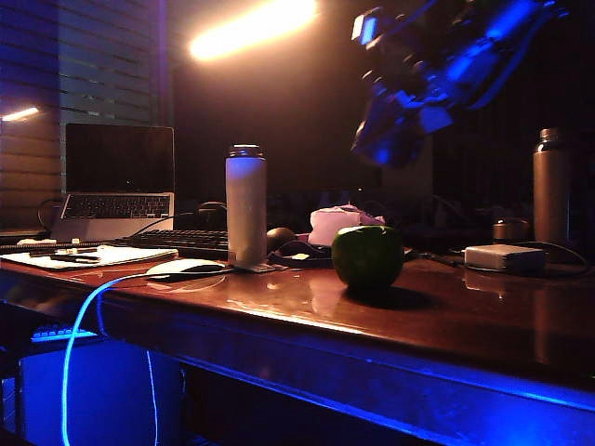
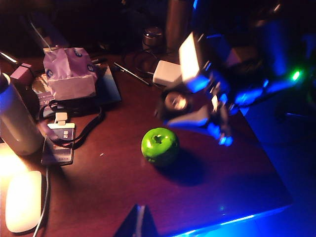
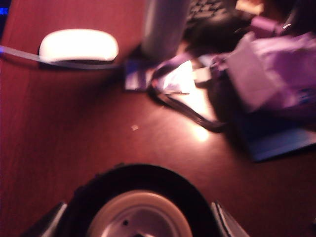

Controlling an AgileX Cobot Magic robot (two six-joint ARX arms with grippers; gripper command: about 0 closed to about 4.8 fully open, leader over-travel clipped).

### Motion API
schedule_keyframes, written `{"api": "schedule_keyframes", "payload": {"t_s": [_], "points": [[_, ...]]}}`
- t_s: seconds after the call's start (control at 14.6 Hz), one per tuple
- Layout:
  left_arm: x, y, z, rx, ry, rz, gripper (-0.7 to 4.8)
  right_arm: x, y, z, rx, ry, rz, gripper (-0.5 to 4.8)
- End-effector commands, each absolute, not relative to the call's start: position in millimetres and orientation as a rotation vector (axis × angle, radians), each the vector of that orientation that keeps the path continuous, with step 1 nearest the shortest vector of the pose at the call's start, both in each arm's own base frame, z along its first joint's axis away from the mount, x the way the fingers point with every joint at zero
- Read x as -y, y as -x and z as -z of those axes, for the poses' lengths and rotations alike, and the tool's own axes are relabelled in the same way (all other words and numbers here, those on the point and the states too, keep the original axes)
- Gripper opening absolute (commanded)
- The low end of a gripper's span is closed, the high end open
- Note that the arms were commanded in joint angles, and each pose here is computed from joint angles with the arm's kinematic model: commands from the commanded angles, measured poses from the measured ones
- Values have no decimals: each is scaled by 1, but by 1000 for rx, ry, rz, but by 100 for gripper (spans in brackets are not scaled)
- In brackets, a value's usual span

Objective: Stack the black thermos bottle cap from the table onto the green apple.

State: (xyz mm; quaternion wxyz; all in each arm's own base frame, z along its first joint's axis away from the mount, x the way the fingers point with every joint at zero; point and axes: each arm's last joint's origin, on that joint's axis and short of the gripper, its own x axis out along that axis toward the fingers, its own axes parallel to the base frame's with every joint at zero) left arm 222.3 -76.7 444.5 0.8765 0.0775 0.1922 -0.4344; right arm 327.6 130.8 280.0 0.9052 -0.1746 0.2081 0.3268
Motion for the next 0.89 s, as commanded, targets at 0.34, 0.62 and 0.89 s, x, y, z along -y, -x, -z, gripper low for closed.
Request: {"api": "schedule_keyframes", "payload": {"t_s": [0.34,0.62,0.89], "points": [[76,-220,-446,-398,-161,913,-4,-148,-348,-249,-487,365,-681,359],[76,-220,-446,-399,-161,914,-4,-148,-350,-247,-484,364,-684,359],[76,-220,-447,-395,-161,913,-4,-149,-351,-244,-491,362,-692,359]]}}
